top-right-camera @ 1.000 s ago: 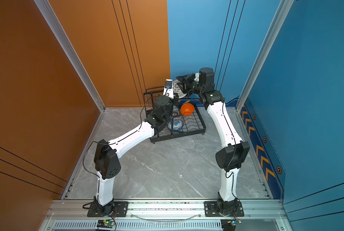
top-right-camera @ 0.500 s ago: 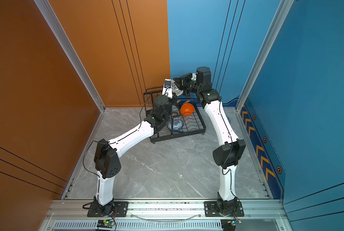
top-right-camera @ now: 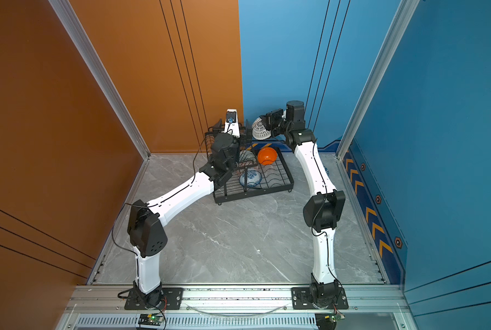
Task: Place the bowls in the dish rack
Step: 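Carry the white lattice bowl over the rack with right gripper while left gripper withdraws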
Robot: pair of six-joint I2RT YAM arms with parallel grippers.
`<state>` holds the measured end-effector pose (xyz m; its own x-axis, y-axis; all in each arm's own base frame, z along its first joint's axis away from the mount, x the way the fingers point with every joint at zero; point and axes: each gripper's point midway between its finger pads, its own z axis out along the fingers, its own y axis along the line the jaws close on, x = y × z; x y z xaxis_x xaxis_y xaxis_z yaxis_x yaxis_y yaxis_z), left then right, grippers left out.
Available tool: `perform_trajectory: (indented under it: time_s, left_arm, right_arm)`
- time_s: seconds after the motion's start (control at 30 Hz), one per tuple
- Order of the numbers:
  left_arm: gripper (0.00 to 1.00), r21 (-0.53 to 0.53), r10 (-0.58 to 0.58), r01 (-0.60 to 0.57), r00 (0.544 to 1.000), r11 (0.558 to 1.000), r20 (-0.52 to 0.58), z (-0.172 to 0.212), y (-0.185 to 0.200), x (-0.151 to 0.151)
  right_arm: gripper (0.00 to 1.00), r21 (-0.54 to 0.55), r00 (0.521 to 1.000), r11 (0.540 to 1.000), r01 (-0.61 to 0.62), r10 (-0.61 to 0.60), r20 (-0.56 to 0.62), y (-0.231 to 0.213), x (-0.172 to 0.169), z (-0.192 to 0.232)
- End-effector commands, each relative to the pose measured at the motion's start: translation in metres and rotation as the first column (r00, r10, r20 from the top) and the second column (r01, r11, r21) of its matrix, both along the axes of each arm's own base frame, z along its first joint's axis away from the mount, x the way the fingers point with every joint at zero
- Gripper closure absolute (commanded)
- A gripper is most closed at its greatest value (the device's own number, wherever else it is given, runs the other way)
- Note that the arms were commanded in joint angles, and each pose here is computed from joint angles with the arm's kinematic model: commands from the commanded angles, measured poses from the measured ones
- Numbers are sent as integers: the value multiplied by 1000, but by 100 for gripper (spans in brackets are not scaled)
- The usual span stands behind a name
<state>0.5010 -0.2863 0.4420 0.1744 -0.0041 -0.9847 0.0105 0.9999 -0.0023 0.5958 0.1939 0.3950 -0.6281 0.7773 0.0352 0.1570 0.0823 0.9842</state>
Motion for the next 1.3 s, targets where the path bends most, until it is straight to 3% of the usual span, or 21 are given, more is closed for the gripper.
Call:
perform_trajectory:
  time_s: [0.0, 0.13, 0.27, 0.5, 0.73, 1.27]
  left_arm:
    - [2, -22, -57, 57, 998, 998, -19, 17, 5, -11]
    - [2, -34, -156, 153, 981, 988, -116, 12, -3, -12]
    - [2, -52, -258, 252, 945, 966, -201, 8, -17, -18]
    - [2, -225, -441, 384, 830, 896, -342, -15, -31, -20]
    - [2, -243, -495, 431, 781, 869, -382, -25, -42, -24]
    - [2, -269, -551, 481, 726, 835, -412, -33, -55, -21]
  right_arm:
    - [100, -5, 980, 1000, -18, 18, 199, -11, -3, 52]
    - [100, -34, 962, 999, -23, 31, 272, -20, 4, 49]
    - [100, 30, 946, 999, -15, 4, 324, -33, 13, 33]
    - [100, 17, 960, 1000, 21, -26, 279, -51, 15, -26]
    - [100, -4, 966, 998, 56, -53, 254, -68, 9, -75]
    - [100, 3, 973, 999, 33, -33, 228, -61, 15, -141]
